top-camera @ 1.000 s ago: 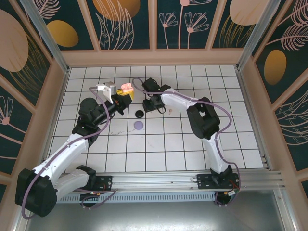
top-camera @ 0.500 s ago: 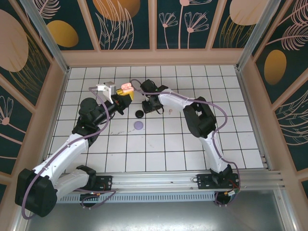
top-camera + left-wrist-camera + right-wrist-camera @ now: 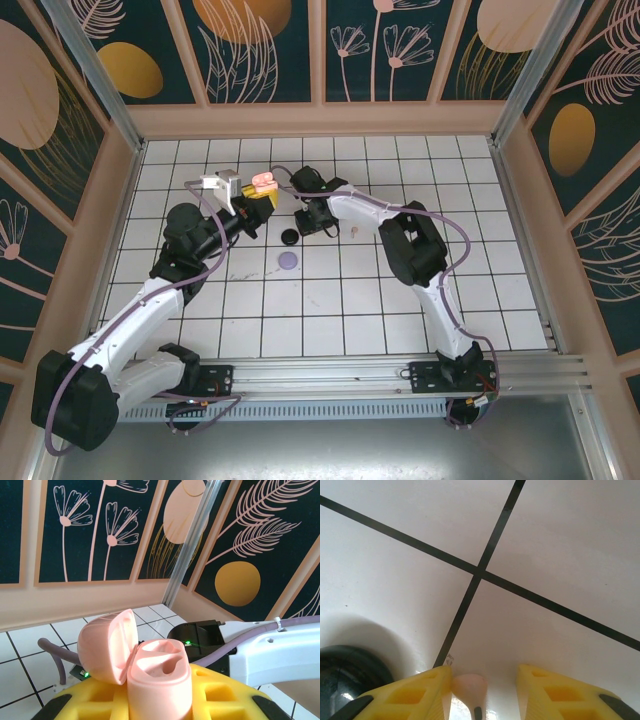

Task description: Insert the wireless bluetooth earbuds into the charging case

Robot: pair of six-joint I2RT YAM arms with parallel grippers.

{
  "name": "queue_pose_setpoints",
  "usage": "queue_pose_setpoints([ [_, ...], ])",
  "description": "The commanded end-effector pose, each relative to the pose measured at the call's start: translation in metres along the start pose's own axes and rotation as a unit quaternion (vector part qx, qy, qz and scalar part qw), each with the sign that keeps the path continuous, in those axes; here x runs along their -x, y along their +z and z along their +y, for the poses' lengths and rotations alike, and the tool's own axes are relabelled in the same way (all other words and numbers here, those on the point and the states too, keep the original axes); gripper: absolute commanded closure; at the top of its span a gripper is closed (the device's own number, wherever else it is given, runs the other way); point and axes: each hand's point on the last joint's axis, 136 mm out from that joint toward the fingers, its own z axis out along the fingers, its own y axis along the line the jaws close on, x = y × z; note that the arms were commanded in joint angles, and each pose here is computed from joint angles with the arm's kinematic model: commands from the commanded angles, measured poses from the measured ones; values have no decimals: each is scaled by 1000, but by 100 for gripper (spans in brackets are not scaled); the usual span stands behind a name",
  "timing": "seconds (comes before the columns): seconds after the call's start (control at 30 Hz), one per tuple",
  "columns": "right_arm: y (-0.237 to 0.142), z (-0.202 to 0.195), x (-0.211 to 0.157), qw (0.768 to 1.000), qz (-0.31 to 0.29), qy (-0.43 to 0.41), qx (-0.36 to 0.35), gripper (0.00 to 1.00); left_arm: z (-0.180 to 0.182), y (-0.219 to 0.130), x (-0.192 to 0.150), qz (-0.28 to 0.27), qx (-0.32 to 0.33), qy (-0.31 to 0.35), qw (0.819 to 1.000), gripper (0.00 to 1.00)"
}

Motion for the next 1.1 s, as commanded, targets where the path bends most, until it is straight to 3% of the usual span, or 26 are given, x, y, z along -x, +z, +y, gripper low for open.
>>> queue_pose_setpoints([
  [0.0,11,12,-10,1000,17,-10,1,62,-5,-1,16,-27,-10,3,1000,100],
  [0.33,16,12,-21,1000,22,2,-16,69,-4,0,16,-29,-9,-1,1000,100],
  [0.6,6,15,-19,1000,4,12,-13,79,-2,0,15,-29,-5,-4,1000,100],
  [0.77,-18,12,-7,999,-29,23,-17,84,-1,1,16,-29,-5,-2,1000,100],
  [1.07,-96,6,18,992,-118,39,-15,85,-5,2,19,-26,-10,28,999,100],
])
